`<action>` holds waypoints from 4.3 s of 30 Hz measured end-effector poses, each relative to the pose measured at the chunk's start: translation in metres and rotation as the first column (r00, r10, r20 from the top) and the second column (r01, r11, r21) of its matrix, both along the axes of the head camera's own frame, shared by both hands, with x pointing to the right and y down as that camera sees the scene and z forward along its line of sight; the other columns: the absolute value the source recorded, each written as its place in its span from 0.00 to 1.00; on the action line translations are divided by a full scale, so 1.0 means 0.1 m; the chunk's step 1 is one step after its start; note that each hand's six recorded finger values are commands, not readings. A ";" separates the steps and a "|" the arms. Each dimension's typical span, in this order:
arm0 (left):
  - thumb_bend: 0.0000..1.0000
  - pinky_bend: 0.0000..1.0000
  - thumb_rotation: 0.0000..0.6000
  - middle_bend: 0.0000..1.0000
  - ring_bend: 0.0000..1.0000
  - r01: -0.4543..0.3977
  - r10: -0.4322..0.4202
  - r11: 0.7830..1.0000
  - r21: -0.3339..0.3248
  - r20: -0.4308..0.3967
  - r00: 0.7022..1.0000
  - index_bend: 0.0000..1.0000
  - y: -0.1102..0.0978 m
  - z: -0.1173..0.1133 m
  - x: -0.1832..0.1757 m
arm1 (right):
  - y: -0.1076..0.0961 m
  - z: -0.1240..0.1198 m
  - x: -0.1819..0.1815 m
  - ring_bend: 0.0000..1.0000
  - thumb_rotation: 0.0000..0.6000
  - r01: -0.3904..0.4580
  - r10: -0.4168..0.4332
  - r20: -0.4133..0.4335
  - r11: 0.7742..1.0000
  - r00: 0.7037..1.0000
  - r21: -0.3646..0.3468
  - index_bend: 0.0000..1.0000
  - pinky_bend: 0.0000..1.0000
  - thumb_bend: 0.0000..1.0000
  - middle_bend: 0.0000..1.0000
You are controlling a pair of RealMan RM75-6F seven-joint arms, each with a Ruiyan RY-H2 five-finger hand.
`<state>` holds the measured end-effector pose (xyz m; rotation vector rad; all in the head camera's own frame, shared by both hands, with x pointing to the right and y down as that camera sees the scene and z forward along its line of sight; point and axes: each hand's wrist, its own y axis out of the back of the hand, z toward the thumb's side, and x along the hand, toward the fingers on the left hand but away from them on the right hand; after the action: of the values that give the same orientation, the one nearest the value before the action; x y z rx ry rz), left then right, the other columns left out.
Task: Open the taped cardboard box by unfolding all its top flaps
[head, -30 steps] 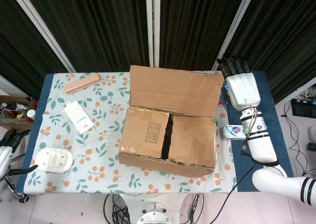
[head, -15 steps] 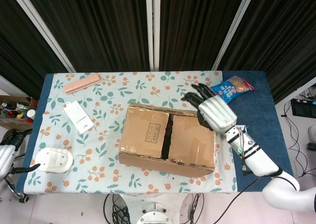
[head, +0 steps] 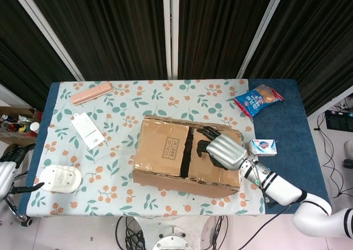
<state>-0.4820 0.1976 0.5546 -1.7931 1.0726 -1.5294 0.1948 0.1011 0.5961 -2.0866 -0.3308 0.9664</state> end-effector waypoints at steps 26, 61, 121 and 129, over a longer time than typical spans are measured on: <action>0.05 0.18 0.88 0.15 0.12 0.020 -0.020 1.000 -0.005 -0.004 1.000 0.09 0.02 -0.02 -0.12 | 0.15 0.34 -0.29 0.00 1.00 0.067 -0.067 -0.017 0.998 0.998 -0.020 0.39 0.00 0.99 0.32; 0.05 0.18 0.87 0.15 0.12 -0.029 0.029 1.000 0.002 -0.006 1.000 0.09 -0.09 0.02 0.14 | -0.05 -0.95 0.81 0.00 1.00 -0.143 0.135 0.052 0.961 0.989 0.235 0.53 0.00 0.99 0.43; 0.05 0.18 0.84 0.15 0.12 -0.048 0.049 0.998 0.044 -0.038 0.998 0.09 -0.20 -0.11 0.23 | 0.06 0.33 -0.55 0.00 1.00 -0.039 0.021 0.049 0.924 0.999 0.381 0.00 0.00 0.00 0.00; 0.05 0.18 0.84 0.15 0.12 -0.036 0.038 0.998 0.044 -0.031 0.999 0.09 -0.18 -0.13 0.16 | -0.04 0.32 -0.88 0.00 1.00 -0.158 0.093 0.187 0.915 0.978 0.371 0.00 0.00 0.12 0.00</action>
<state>-0.4657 0.1794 0.5415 -1.8029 1.0735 -1.4497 0.1069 0.0973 0.6284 -1.7995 -0.6928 0.7307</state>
